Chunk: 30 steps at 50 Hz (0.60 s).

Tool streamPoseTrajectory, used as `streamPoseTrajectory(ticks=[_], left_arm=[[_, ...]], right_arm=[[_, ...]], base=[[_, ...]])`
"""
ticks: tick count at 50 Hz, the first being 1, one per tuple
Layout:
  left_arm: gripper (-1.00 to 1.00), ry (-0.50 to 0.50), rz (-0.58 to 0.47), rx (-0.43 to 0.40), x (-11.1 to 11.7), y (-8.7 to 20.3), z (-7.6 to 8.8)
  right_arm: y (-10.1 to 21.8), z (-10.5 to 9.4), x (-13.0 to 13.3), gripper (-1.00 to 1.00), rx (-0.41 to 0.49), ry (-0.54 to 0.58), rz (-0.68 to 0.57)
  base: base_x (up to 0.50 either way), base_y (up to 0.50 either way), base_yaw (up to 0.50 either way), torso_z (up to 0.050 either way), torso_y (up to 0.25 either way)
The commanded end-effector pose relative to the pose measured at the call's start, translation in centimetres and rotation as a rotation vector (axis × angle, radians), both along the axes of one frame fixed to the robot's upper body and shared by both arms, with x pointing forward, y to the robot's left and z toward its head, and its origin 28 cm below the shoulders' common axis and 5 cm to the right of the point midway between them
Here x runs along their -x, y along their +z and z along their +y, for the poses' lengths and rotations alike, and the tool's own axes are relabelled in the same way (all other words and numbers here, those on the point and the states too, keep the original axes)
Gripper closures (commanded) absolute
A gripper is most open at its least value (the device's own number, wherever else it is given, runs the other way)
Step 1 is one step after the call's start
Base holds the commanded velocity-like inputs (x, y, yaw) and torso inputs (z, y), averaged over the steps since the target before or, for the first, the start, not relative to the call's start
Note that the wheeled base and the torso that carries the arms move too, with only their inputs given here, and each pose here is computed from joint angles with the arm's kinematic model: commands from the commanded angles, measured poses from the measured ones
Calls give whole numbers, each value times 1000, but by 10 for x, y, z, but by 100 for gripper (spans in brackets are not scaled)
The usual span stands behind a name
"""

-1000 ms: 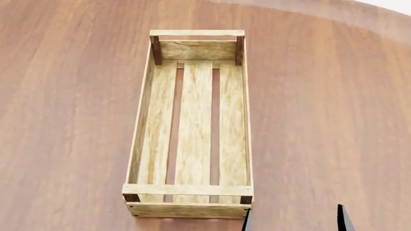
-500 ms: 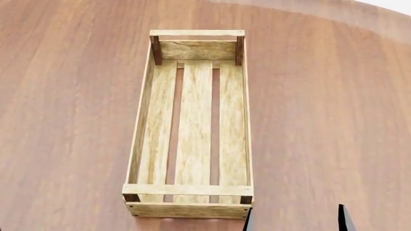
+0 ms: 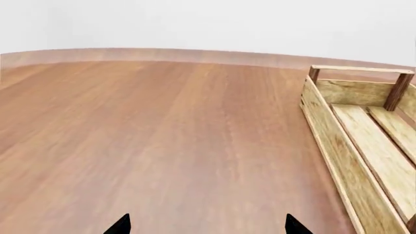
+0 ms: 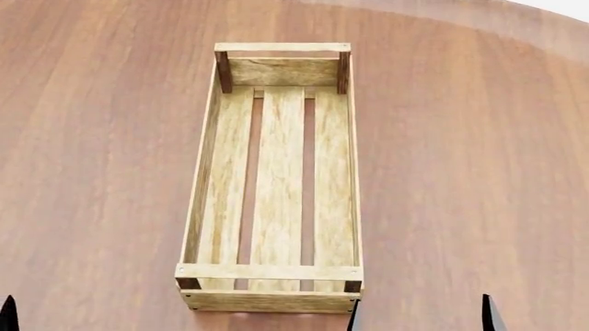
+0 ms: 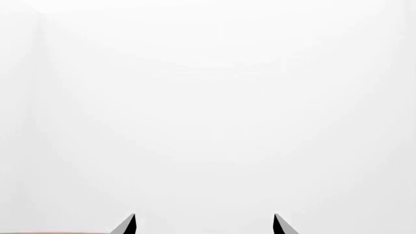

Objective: Stack the right bowl on the left bowl and place them in the tray.

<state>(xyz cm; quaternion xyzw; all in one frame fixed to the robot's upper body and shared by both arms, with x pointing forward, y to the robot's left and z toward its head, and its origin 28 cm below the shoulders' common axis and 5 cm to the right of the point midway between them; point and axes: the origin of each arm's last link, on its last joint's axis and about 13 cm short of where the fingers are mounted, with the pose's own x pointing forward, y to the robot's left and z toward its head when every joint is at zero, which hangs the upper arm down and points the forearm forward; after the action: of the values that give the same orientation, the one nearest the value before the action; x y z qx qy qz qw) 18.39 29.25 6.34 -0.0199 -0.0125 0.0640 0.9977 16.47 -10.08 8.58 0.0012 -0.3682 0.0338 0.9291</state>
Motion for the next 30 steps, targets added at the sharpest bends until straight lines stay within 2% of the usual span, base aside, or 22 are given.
streamPoseTrajectory(ticks=[1, 10, 30], left_arm=[[-100, -35, 82, 9, -3, -9, 3], [-100, -84, 122, 35, -3, -14, 1], [-100, -55, 213, 81, -5, -29, 6]], right_arm=[[1, 0, -1, -100, 13, -11, -8], [0, -1, -1, -100, 12, -12, -5], [-1, -1, -2, -100, 16, -15, 1]], base=[[0, 0, 0, 0, 0], [0, 0, 0, 0, 0], [0, 0, 0, 0, 0]])
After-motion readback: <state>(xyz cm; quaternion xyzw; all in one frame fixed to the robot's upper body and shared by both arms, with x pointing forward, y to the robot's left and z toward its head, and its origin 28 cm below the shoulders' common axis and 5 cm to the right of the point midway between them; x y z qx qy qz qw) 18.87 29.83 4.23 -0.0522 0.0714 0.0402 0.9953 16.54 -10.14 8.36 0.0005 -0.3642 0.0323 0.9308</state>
